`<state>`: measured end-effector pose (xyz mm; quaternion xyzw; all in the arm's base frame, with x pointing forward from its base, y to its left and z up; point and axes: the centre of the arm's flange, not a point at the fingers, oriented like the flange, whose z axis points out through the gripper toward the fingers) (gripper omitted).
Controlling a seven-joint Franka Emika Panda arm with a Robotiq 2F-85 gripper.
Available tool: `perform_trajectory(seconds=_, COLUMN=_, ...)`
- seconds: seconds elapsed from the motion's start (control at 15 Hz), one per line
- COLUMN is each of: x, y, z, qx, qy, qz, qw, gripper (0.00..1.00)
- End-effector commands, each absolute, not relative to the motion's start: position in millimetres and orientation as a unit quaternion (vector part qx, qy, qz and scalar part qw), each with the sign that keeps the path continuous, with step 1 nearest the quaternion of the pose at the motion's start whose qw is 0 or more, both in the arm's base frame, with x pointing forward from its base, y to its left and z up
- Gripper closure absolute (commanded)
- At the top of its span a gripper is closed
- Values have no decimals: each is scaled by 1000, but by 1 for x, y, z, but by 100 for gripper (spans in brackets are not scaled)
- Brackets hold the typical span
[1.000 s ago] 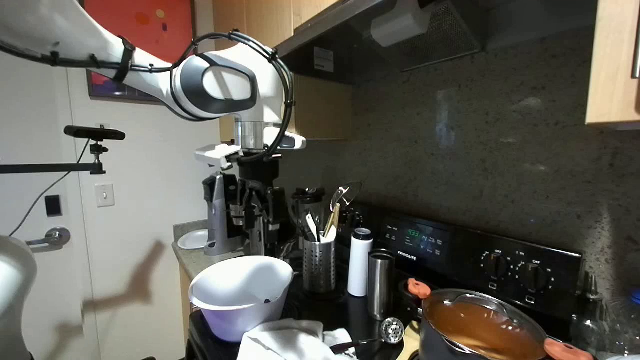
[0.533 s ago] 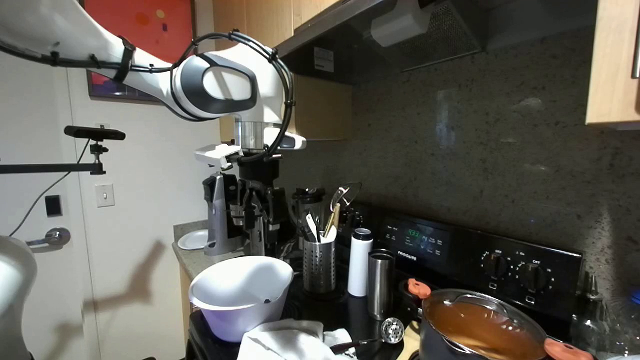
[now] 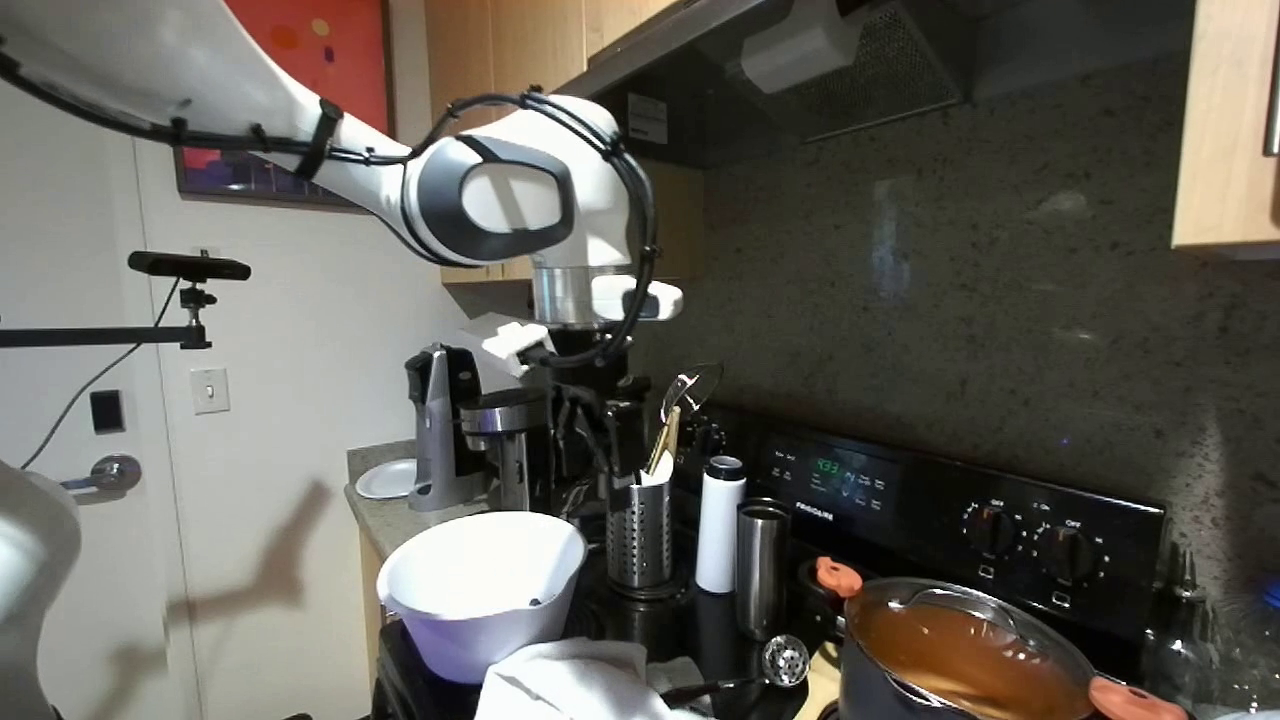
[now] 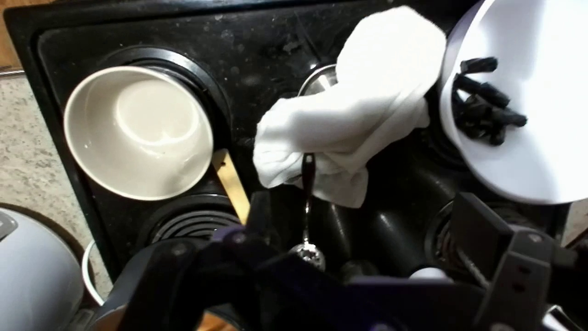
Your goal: Move the grey bowl on the stove backwards
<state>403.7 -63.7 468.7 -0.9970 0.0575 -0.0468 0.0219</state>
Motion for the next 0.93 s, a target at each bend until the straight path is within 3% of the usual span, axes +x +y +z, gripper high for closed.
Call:
perform_trajectory(seconds=0.0, x=443, y=-121, z=433, qx=-994, qy=101, qz=-47, qw=14, gripper=0)
perform_trajectory(seconds=0.27, x=441, y=-155, z=382, qx=-992, qy=123, qz=-14, qw=22, gripper=0)
perform_trajectory(seconds=0.87, x=450, y=-182, z=294, qx=-994, qy=95, qz=-52, qw=-19, gripper=0)
